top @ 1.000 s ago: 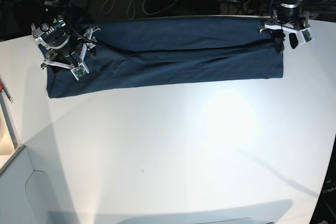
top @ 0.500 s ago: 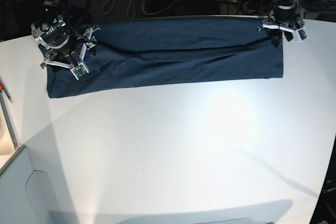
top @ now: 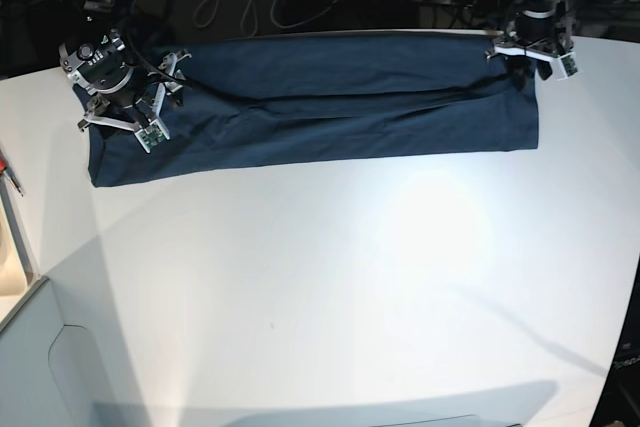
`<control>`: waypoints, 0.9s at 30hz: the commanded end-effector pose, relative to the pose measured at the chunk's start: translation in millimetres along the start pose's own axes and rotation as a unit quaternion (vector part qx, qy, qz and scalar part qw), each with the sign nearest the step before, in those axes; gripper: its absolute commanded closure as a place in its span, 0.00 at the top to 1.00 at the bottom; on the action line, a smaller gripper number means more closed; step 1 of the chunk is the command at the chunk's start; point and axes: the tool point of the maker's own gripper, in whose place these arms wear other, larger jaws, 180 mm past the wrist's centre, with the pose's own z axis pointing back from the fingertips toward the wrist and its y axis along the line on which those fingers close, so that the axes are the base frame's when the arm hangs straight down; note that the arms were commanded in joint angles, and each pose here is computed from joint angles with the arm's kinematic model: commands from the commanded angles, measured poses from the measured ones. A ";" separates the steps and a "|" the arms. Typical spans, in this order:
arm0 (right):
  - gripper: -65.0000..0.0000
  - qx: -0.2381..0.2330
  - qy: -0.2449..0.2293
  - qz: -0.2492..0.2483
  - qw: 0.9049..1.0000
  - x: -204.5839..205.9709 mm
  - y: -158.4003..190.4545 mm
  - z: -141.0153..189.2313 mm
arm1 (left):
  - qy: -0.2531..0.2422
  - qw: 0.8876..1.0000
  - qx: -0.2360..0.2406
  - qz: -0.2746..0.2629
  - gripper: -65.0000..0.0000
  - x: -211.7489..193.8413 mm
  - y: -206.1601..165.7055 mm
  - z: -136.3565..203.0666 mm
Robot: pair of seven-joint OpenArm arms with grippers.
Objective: Fold the T-shirt properly
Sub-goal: 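Open both grippers above the folded shirt ends, then grasp the strip end with the left gripper and fold it toward the right gripper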
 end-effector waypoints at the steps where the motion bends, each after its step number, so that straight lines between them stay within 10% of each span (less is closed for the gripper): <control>1: 0.65 -0.001 -0.015 0.010 1.000 7.8 -1.8 3.3 | 0.018 1.000 -0.004 -0.005 0.44 -8.2 -1.1 1.6; 8: 0.65 -0.001 -0.014 0.010 1.000 7.6 -1.8 3.3 | 0.012 1.000 -0.007 -0.002 0.00 -5.6 -4.2 2.3; 19: 0.65 0.006 -0.003 0.001 1.000 0.4 -2.9 -4.3 | -0.075 0.997 -0.036 0.001 0.00 57.6 -37.9 19.9; 27: 0.65 0.024 0.013 -0.012 1.000 -9.7 1.1 -19.0 | -0.111 0.982 -0.151 0.007 0.00 83.1 -129.5 42.9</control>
